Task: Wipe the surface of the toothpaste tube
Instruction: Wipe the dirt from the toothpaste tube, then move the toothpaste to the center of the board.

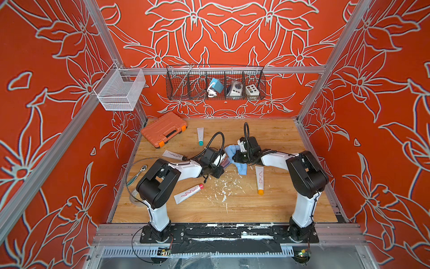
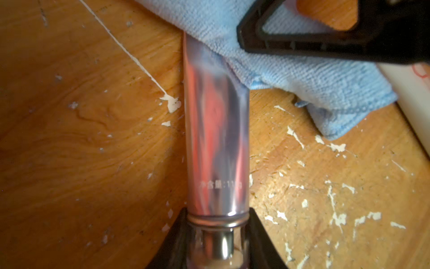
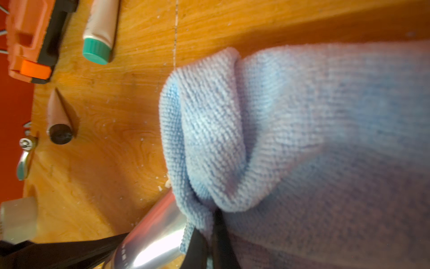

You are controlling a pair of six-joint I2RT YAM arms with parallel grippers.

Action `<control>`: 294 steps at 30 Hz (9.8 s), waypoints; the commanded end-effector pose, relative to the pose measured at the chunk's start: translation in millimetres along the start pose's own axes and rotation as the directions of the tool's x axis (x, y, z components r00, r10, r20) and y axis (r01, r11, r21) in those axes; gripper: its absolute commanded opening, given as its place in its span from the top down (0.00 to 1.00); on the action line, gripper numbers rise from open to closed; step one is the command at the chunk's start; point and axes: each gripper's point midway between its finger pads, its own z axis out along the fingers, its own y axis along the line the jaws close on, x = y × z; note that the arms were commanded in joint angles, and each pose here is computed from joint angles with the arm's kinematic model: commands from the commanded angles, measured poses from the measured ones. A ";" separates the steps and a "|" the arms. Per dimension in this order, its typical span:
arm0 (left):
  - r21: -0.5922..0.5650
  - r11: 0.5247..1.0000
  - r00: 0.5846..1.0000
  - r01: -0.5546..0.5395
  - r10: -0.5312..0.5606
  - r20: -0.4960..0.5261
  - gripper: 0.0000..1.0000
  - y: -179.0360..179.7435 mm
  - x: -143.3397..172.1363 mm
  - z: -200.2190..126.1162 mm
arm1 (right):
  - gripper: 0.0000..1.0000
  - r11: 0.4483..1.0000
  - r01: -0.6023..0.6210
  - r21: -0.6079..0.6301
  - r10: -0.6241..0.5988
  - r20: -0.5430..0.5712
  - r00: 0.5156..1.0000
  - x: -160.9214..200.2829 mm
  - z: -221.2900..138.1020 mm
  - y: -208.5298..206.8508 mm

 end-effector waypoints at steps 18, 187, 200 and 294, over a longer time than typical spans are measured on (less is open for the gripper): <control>0.047 0.999 1.000 -0.016 0.015 0.025 0.89 -10.1 -9.4 -4.1 | 1.00 0.995 0.087 0.044 -0.078 -0.185 0.980 31.1 12.0 -10.8; -0.397 0.630 0.744 0.668 -0.566 0.355 0.35 150.8 -135.3 -81.7 | 1.00 0.990 0.139 0.027 -0.141 0.262 0.955 33.0 -254.1 31.8; -0.415 0.401 0.570 0.817 -0.668 0.478 0.27 186.4 -52.5 -138.6 | 1.00 0.993 0.116 -0.001 -0.112 0.252 0.961 40.2 -250.5 31.6; -0.482 0.634 0.752 0.605 -0.654 0.084 0.80 96.1 61.2 -82.6 | 1.00 0.996 0.080 -0.024 -0.073 0.228 0.971 51.9 -235.7 24.4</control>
